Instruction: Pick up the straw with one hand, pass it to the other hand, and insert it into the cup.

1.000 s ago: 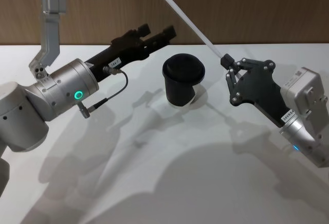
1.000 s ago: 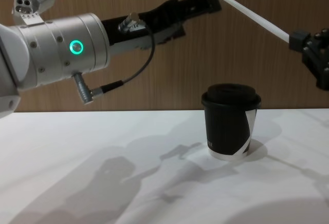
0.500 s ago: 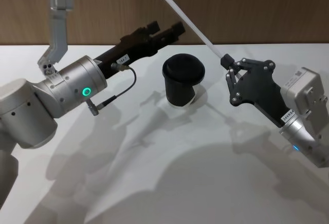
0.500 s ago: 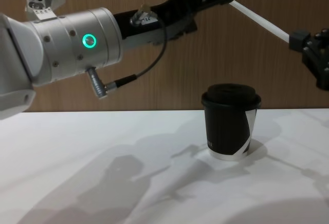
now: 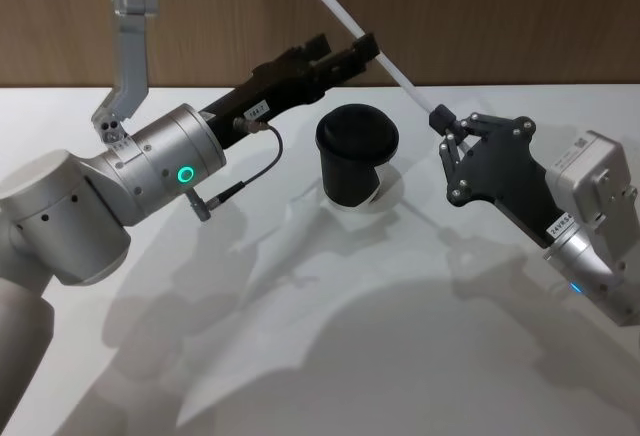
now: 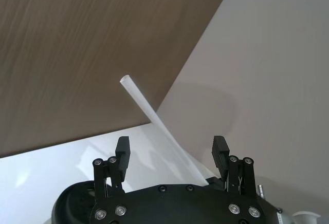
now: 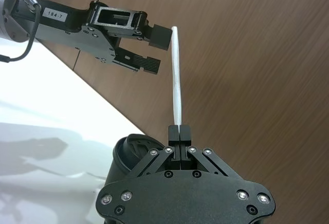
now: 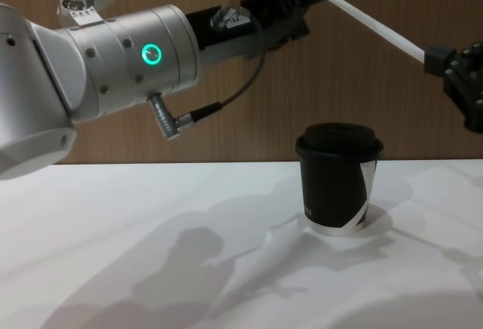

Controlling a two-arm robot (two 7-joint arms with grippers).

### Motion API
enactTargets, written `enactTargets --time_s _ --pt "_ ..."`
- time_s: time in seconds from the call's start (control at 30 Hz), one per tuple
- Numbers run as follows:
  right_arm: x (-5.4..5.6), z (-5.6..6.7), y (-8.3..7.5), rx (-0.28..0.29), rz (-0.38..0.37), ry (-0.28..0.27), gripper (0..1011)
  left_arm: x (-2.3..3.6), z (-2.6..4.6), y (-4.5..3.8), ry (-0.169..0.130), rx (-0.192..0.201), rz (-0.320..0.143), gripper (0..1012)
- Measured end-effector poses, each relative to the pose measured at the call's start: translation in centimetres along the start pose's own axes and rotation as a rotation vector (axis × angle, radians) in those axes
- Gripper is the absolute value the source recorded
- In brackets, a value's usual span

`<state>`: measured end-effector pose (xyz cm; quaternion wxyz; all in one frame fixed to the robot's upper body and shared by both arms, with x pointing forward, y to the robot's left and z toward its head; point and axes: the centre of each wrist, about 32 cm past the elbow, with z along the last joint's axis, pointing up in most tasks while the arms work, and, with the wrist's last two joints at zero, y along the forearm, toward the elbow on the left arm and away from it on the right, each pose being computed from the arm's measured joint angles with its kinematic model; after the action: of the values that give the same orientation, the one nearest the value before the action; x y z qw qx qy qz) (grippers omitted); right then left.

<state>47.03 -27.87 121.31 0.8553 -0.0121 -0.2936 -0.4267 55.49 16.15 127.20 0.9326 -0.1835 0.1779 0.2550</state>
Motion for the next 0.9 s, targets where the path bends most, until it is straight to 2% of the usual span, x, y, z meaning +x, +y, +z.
enactTargets --time_s 0.47,0.9 --pt "0.0 0.0 0.0 0.000 0.000 0.000 7 0.11 -0.45 -0.95 0.073 -0.019 -0.041 1003" --pt "0.0 0.0 0.0 0.000 0.000 0.000 7 0.49 -0.92 -1.95 0.121 -0.019 -0.044 1003"
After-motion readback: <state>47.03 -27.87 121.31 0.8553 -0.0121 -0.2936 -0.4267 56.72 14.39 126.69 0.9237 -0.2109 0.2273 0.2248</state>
